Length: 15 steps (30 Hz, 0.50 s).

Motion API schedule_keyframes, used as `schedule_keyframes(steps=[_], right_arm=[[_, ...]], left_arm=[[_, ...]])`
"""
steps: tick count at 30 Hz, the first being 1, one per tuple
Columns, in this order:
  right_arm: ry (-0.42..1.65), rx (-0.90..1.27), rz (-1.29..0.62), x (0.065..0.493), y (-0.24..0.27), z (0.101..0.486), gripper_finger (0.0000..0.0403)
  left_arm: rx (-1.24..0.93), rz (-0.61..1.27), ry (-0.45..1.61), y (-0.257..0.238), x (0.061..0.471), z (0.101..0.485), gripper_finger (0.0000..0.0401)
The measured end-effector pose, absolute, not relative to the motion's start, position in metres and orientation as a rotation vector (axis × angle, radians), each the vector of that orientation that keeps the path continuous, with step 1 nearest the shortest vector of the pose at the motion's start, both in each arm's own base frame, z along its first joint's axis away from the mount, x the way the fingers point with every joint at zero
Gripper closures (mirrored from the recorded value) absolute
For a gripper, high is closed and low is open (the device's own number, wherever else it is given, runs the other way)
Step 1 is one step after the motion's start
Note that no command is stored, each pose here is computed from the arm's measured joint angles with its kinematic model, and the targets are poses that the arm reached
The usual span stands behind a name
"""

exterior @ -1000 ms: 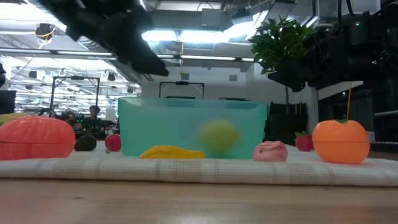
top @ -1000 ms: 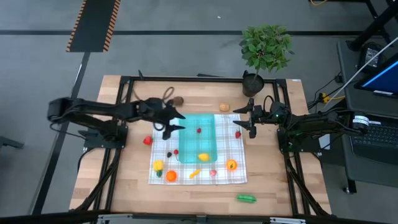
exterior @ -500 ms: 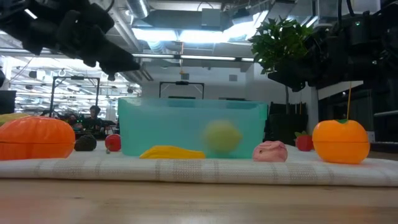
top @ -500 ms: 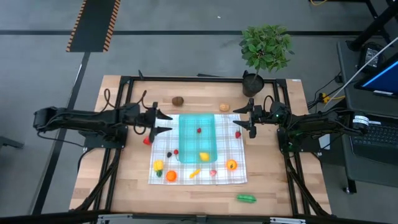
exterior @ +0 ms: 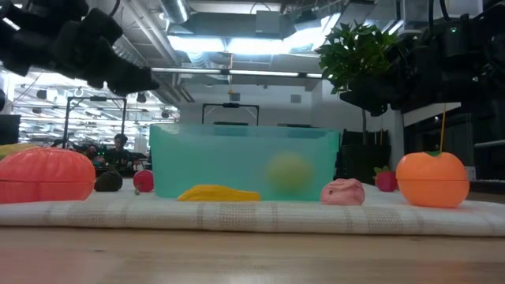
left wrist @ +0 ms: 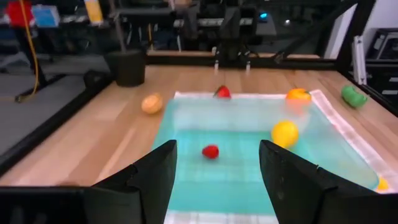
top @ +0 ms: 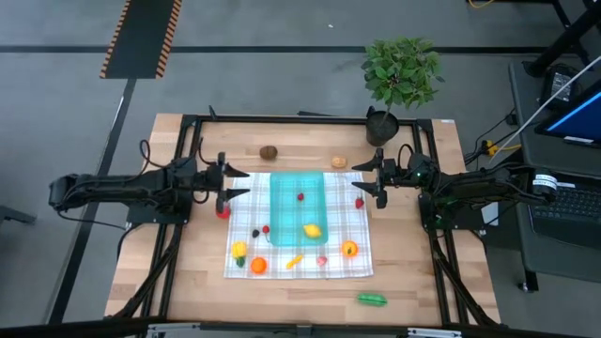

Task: Pick and placing Produce into tupperware
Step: Put the potato into the blue bin

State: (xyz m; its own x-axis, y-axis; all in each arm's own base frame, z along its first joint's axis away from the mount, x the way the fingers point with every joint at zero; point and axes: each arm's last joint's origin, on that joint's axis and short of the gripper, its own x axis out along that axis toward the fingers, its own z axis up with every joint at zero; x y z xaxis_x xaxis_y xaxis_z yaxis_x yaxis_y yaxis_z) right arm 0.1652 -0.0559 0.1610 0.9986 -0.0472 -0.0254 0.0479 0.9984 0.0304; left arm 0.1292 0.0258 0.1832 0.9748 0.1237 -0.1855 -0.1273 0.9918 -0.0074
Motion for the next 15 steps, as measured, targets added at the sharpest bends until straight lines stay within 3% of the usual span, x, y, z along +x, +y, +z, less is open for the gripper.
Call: schedule_keyframes(steps=[10,15], right_arm=[[0.041,0.134,-0.078,0.165,-0.057,0.159,0.0154],[0.222,0.075,-0.164,0.178,-0.061,0.160,0.0154]], left_arm=[[-0.084,0.136,0.213,0.025,0.120,0.161,0.0181],[-0.089,0.113,0.217,0.024,0.120,0.160,0.0181]])
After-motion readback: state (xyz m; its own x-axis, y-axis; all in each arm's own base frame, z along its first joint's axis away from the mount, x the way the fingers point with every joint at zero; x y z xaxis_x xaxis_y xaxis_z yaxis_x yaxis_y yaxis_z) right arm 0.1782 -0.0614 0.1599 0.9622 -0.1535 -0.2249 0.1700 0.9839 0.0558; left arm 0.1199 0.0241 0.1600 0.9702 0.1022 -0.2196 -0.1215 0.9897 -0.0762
